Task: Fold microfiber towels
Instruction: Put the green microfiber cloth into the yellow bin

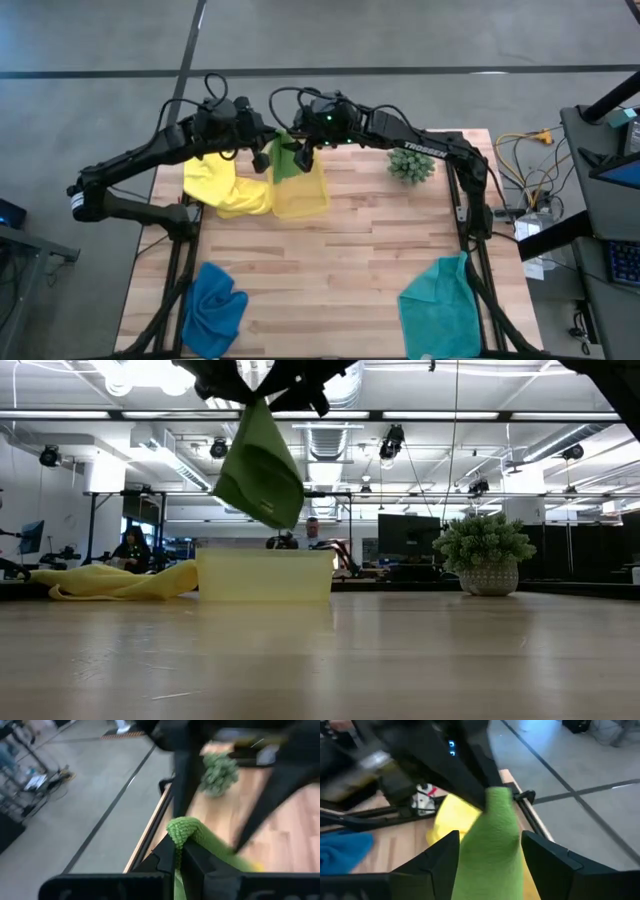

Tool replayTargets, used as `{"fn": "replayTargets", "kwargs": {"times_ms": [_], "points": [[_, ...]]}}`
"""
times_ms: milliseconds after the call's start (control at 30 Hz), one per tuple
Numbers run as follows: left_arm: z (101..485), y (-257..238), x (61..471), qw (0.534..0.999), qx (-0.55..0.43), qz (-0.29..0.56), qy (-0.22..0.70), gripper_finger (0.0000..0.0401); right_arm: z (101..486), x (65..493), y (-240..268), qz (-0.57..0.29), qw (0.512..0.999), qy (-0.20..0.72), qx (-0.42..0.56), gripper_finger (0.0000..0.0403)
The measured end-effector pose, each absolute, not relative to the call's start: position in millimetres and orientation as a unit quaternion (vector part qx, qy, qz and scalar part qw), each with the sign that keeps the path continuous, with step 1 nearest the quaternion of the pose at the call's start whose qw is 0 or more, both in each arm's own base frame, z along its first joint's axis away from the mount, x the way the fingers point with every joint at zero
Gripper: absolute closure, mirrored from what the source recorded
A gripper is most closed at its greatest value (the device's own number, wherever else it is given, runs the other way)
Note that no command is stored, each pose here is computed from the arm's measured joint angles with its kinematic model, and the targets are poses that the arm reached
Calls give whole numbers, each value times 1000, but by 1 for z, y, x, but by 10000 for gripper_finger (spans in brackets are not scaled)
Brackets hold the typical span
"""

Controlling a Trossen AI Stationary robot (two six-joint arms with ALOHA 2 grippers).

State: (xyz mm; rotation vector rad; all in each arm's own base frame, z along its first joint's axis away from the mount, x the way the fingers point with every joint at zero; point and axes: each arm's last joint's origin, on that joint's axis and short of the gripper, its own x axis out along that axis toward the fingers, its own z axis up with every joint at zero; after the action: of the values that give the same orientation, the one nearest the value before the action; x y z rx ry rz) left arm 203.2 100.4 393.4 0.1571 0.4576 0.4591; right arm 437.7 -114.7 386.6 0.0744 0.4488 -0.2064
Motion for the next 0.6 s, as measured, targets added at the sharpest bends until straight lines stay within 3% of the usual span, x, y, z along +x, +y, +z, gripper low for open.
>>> {"fn": "replayTargets", "kwargs": {"times_ms": [167, 600], "points": [[393, 104, 209, 937, 43, 249, 242, 401, 388, 440, -106, -126, 968, 215, 40, 192], [402, 110, 217, 929, -23, 277, 243, 401, 384, 447, -78, -314, 919, 228, -69, 193]]}}
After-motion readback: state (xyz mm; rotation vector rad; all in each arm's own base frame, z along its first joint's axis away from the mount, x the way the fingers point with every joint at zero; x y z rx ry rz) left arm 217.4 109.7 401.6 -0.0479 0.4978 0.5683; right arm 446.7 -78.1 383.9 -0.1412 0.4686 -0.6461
